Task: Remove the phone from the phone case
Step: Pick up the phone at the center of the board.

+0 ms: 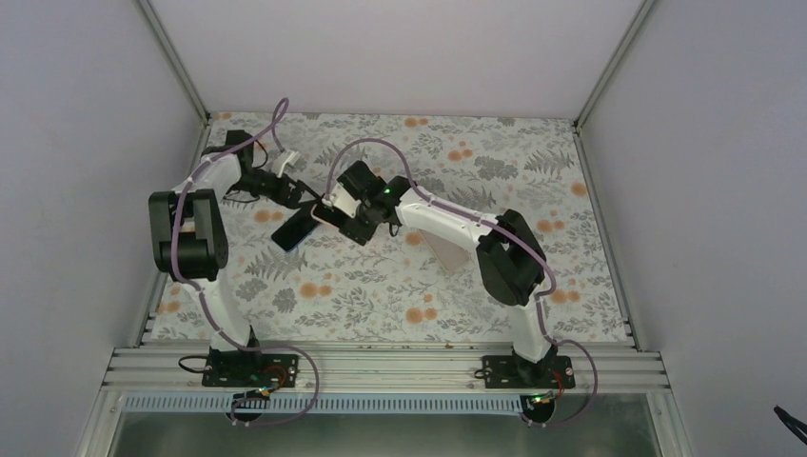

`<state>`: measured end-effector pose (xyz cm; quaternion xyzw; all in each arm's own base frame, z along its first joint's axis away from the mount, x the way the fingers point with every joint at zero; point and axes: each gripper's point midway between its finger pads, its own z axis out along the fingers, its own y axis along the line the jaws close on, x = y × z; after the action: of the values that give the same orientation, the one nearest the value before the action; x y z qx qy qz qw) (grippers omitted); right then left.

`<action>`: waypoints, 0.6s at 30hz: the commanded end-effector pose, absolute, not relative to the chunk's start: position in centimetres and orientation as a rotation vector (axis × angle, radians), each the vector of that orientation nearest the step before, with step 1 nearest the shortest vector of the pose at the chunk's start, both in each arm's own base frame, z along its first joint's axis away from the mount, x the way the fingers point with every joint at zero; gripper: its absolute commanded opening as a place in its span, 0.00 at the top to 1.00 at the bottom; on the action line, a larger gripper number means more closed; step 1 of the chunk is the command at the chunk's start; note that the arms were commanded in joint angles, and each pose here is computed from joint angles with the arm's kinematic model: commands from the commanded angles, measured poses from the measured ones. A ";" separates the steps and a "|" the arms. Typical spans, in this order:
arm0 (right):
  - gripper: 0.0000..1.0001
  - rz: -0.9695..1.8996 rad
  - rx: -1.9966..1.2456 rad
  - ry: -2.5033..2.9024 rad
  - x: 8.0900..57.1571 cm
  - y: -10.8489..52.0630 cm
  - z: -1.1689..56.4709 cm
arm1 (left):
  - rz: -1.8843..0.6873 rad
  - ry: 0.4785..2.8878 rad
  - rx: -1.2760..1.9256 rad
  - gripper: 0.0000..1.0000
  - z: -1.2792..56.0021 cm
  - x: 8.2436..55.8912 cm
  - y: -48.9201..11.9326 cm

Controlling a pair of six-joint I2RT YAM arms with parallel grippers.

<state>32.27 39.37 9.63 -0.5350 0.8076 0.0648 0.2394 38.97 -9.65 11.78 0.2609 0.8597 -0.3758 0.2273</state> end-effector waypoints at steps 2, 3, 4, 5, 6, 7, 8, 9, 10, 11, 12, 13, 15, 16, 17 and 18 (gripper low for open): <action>0.50 0.207 -1.408 2.102 34.1 42.1 13.5 | -1.118 2.390 0.696 0.00 12.3 40.4 -11.1; 0.50 0.203 -1.414 2.099 34.3 42.4 13.3 | -1.132 2.393 0.711 0.00 12.3 40.3 -11.7; 0.50 0.205 -1.413 2.091 34.5 42.7 13.5 | -1.149 2.393 0.718 0.01 12.4 40.3 -12.2; 0.50 0.203 -1.416 2.094 34.8 42.9 13.1 | -1.169 2.385 0.724 0.02 12.6 40.2 -12.6; 0.50 0.204 -1.419 2.090 34.9 43.2 13.0 | -1.185 2.384 0.729 0.05 12.7 40.1 -13.0; 0.50 0.203 -1.417 2.089 35.1 43.4 13.0 | -1.212 2.373 0.734 0.08 12.9 40.0 -13.4; 0.50 0.201 -1.412 2.084 35.3 43.6 12.9 | -1.233 2.365 0.742 0.13 13.1 39.8 -13.7; 0.50 0.194 -1.405 2.080 35.6 43.6 12.9 | -1.255 2.365 0.747 0.20 13.2 39.6 -14.0; 0.51 0.189 -1.395 2.074 35.8 43.7 13.1 | -1.278 2.358 0.753 0.25 13.3 39.4 -14.1; 0.51 0.187 -1.384 2.069 36.0 43.7 13.2 | -1.305 2.351 0.760 0.30 13.4 39.1 -14.3; 0.51 0.185 -1.378 2.068 36.1 43.6 13.1 | -1.321 2.345 0.773 0.35 13.4 38.8 -14.4; 0.51 0.176 -1.372 2.069 36.3 43.5 13.1 | -1.338 2.346 0.773 0.39 13.4 38.6 -14.4; 0.51 0.161 -1.360 2.075 36.5 43.3 12.9 | -1.368 2.344 0.779 0.49 13.4 38.2 -14.6; 0.51 0.153 -1.349 2.075 36.8 43.1 13.0 | -1.380 2.345 0.776 0.52 13.4 38.1 -14.6; 0.51 0.150 -1.335 2.077 37.1 42.8 13.2 | -1.385 2.347 0.779 0.52 13.4 38.0 -14.6; 0.51 0.155 -1.329 2.074 37.2 42.8 13.3 | -1.389 2.348 0.781 0.52 13.3 37.9 -14.6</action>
<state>34.60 42.02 10.47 -0.5346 0.8003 0.0604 0.2646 39.51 -13.33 12.19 0.2737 0.8398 -0.4354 0.1741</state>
